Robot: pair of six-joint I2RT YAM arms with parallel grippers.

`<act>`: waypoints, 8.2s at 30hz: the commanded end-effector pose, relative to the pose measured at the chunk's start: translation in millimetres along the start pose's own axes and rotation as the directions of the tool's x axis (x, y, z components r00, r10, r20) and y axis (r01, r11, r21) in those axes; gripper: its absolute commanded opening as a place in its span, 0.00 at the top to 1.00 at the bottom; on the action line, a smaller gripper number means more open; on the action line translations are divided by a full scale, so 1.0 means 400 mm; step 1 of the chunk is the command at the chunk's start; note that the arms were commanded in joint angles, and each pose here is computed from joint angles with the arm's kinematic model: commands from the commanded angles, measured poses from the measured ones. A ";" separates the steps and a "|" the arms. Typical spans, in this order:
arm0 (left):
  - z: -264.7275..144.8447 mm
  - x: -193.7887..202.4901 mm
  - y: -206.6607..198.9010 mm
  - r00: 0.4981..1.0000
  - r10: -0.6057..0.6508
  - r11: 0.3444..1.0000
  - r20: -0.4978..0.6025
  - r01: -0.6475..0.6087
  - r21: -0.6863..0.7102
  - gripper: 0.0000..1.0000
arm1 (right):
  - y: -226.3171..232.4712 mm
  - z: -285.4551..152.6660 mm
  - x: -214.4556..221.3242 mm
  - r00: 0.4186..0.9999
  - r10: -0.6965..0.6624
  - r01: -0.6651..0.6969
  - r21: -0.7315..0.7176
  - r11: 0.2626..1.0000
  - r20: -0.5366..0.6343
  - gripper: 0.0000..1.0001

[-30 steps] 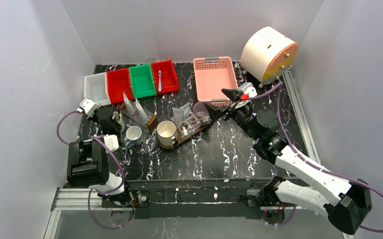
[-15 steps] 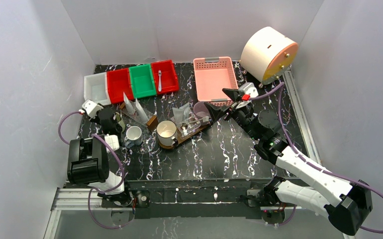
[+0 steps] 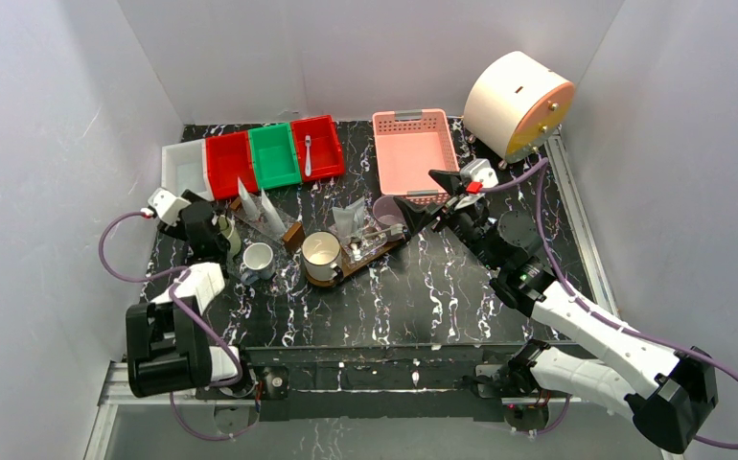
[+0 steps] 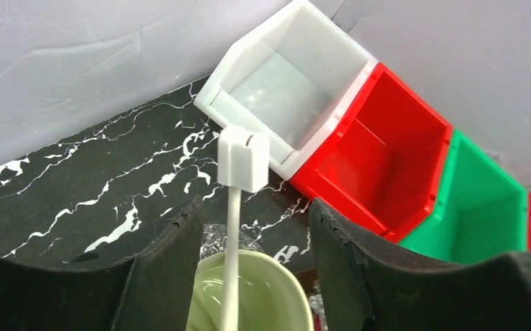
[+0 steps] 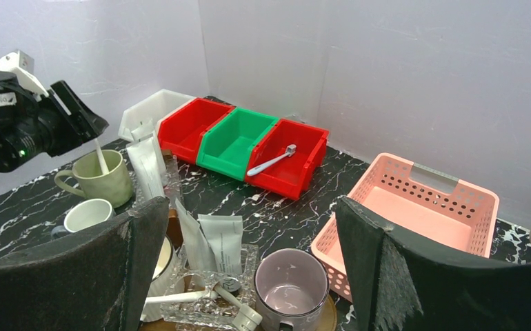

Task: Prepare toiletry sets of a toothbrush and toothpaste on the tray
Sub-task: Place the toothbrush in the cup, then pick up the toothbrush from the storage box, then place the toothbrush in the cup.

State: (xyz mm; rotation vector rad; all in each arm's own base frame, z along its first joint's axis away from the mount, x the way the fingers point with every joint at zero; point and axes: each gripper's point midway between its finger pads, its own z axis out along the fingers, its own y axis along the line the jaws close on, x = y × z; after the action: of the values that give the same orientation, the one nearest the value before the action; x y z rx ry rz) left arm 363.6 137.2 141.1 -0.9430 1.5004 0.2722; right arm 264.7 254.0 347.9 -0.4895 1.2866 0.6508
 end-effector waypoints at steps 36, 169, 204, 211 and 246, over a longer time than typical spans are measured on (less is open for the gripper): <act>-0.173 -0.094 -0.664 0.854 0.479 0.764 -0.204 -0.291 0.576 0.46 | -0.047 -0.009 -0.045 0.997 -0.050 0.044 0.096 0.994 0.056 0.01; -0.792 -0.236 -0.872 0.904 -0.066 -0.008 -0.421 0.422 0.907 1.00 | 0.199 0.192 -0.042 0.946 0.324 -0.291 -0.394 0.872 0.017 0.10; -0.864 -0.218 -0.803 0.903 -0.063 -0.049 -0.425 0.422 0.905 1.00 | 0.226 0.273 0.034 0.935 0.350 -0.334 -0.435 0.836 -0.045 0.91; -0.854 -0.224 -0.778 0.916 -0.072 -0.012 -0.395 0.396 0.918 1.00 | 0.232 0.272 0.040 0.936 0.346 -0.334 -0.447 0.830 -0.058 0.99; -0.776 -0.226 -0.727 0.977 0.042 0.229 -0.209 0.195 0.954 0.69 | 0.252 0.291 0.138 0.964 0.166 -0.249 -0.490 0.835 -0.207 0.99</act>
State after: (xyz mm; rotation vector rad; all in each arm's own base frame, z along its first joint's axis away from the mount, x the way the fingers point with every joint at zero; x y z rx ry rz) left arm 339.7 -219.1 367.2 0.0078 1.4075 -0.8707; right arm 284.9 410.3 303.6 -0.8102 1.3799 1.1986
